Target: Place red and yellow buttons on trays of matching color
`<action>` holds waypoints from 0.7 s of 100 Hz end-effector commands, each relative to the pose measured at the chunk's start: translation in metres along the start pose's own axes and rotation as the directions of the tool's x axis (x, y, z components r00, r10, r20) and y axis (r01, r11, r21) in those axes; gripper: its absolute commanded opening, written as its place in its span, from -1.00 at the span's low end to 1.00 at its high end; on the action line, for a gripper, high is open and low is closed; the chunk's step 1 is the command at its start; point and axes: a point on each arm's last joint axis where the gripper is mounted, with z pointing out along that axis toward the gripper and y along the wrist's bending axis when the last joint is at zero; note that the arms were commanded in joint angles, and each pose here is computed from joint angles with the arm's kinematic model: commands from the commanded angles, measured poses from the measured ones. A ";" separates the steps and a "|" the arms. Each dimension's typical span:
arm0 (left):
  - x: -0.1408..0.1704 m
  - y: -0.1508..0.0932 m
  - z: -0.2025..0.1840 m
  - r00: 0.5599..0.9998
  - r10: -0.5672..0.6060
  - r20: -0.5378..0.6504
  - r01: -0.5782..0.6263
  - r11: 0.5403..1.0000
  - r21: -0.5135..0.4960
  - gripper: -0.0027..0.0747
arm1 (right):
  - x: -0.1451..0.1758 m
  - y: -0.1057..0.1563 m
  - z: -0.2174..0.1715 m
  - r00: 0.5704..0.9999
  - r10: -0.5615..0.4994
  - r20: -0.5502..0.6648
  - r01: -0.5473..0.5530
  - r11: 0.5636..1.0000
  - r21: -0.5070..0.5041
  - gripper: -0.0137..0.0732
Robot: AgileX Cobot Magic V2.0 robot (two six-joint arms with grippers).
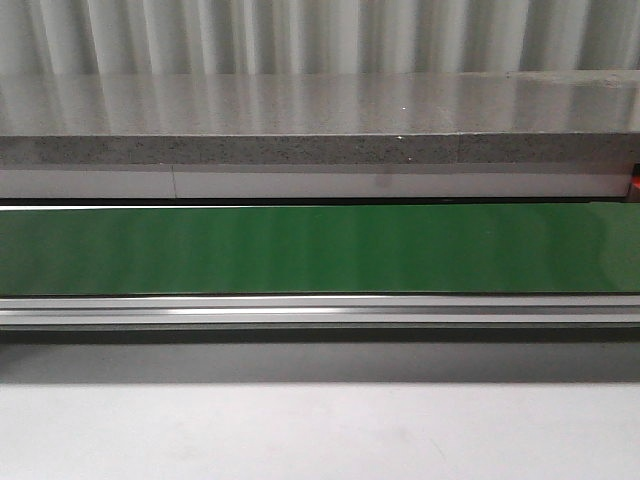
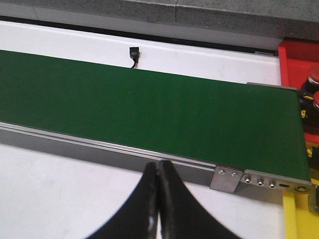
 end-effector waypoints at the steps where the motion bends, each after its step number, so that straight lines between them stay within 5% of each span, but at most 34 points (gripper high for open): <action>1: -0.019 -0.004 -0.008 0.997 -0.064 0.037 0.062 0.998 0.031 0.23 | -0.012 0.000 -0.003 0.996 -0.003 0.086 0.002 1.000 0.012 -0.82; 37: -0.050 0.003 0.038 0.921 -0.363 -0.143 0.363 0.931 -0.022 0.23 | -0.012 0.000 -0.003 0.996 -0.003 0.086 0.002 1.000 0.012 -0.82; 70: -0.060 0.007 0.064 0.891 -0.434 -0.132 0.435 0.900 -0.022 0.23 | -0.012 0.000 -0.003 0.996 -0.003 0.086 0.002 1.000 0.012 -0.82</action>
